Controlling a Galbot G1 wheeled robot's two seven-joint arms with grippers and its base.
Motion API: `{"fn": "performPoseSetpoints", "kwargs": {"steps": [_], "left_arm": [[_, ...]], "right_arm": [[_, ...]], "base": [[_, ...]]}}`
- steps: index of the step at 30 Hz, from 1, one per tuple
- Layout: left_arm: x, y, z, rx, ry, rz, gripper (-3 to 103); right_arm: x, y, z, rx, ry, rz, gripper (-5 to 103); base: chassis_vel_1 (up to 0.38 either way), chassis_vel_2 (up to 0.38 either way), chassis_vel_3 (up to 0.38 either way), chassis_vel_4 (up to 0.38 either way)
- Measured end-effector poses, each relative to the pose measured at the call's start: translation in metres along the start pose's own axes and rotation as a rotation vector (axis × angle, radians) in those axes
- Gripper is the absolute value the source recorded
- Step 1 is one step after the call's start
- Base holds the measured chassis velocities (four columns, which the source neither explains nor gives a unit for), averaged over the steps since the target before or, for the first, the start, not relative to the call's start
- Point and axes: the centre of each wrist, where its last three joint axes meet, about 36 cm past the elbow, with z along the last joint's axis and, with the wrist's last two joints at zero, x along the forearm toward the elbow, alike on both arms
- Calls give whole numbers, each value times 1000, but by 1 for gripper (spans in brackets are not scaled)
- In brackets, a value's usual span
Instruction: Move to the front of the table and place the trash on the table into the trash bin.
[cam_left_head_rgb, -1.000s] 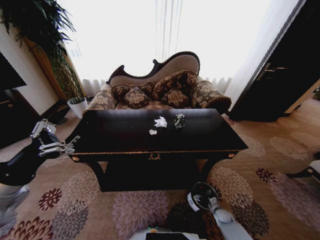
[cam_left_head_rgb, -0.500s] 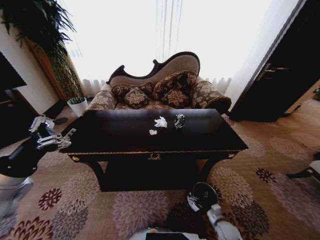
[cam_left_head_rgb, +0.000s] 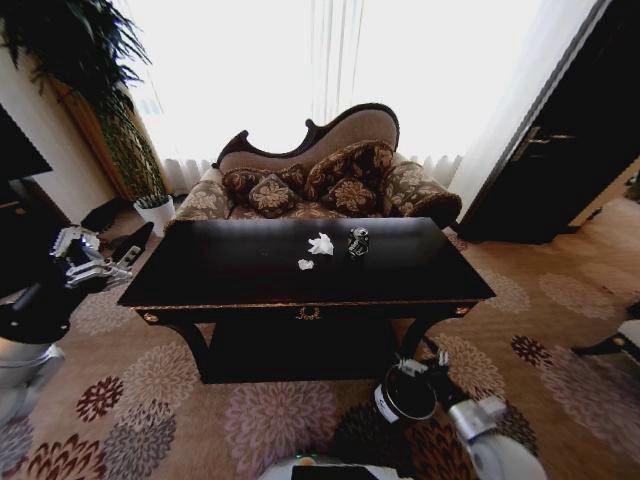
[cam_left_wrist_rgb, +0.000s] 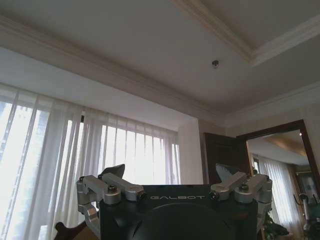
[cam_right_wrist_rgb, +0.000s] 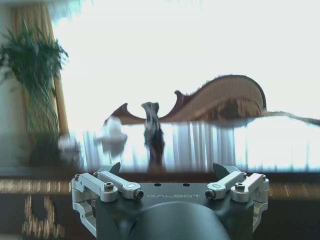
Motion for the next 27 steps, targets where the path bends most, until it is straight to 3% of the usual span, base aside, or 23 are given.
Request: {"fn": "performPoseSetpoints", "kwargs": {"steps": [9, 19, 27], "left_arm": [[12, 0, -10, -38, 40, -42, 100], [24, -16, -21, -67, 91, -115, 100], [40, -35, -27, -83, 114, -165, 100]], "right_arm": [[-40, -2, -51, 74, -111, -107, 100], [-103, 5, -30, 109, -80, -221, 100], [-157, 10, -36, 153, -68, -274, 100]], "base": [[0, 0, 0, 0], [0, 0, 0, 0], [0, 0, 0, 0]]}}
